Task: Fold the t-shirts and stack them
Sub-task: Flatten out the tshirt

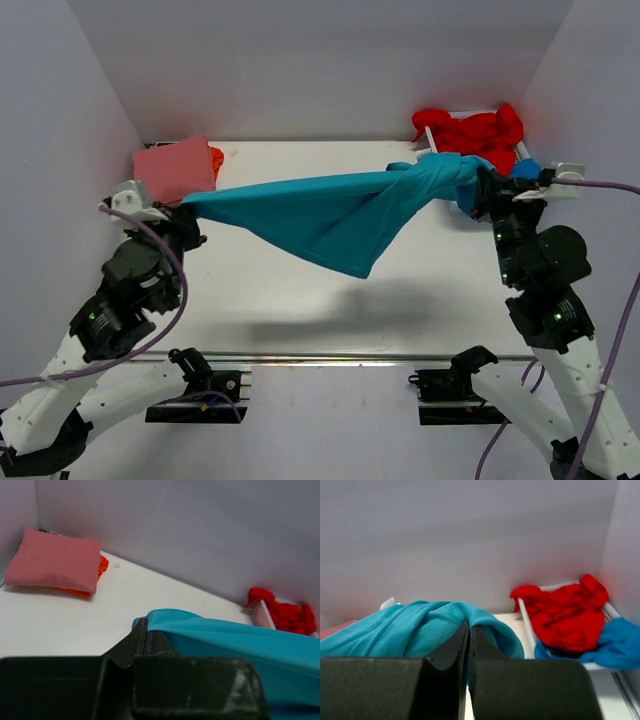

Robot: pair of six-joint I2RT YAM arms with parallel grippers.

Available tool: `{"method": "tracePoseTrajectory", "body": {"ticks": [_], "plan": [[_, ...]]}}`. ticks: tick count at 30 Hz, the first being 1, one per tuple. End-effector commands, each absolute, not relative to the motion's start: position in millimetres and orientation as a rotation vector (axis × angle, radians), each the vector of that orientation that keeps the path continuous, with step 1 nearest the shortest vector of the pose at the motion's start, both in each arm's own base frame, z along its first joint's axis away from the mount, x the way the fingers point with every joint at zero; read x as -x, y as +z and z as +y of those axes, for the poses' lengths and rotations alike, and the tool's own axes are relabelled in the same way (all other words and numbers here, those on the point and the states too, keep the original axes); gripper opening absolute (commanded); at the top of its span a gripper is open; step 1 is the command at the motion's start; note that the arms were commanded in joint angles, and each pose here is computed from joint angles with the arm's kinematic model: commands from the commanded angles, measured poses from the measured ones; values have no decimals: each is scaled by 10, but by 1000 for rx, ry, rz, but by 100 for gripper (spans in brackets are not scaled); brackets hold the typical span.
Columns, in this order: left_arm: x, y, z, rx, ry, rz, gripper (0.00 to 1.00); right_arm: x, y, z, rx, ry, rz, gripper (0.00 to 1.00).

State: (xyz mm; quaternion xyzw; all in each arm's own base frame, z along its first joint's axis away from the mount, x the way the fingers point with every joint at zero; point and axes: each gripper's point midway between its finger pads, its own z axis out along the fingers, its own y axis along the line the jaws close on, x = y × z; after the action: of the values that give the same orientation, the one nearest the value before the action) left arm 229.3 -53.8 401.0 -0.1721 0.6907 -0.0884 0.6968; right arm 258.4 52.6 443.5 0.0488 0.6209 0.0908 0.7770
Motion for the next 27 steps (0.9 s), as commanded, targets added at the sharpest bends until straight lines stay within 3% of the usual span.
{"method": "tracePoseTrajectory", "body": {"ticks": [1, 8, 15, 16, 22, 27], "plan": [[-2038, 4292, 15, 541, -122, 1435, 0, -2241, 4973, 183, -171, 136, 1192, 0], [-2089, 4415, -102, 467, -148, 1420, 0, -2335, 4847, 627, -16, 302, 1258, 0], [-2621, 3620, -611, 394, 67, 1602, 0, -2876, 3802, 1252, 97, 452, 1542, 0], [-2729, 3317, -702, 352, 162, 1663, 0, -2984, 3452, 1335, 113, 456, 1612, 0], [-3093, 2486, -807, 341, 327, 1781, 0, -3191, 2243, 1540, 103, 474, 1914, 0], [-3542, 1807, -668, 312, 461, 1916, 0, -3369, 1744, 1537, 52, 409, 2049, 0]]}}
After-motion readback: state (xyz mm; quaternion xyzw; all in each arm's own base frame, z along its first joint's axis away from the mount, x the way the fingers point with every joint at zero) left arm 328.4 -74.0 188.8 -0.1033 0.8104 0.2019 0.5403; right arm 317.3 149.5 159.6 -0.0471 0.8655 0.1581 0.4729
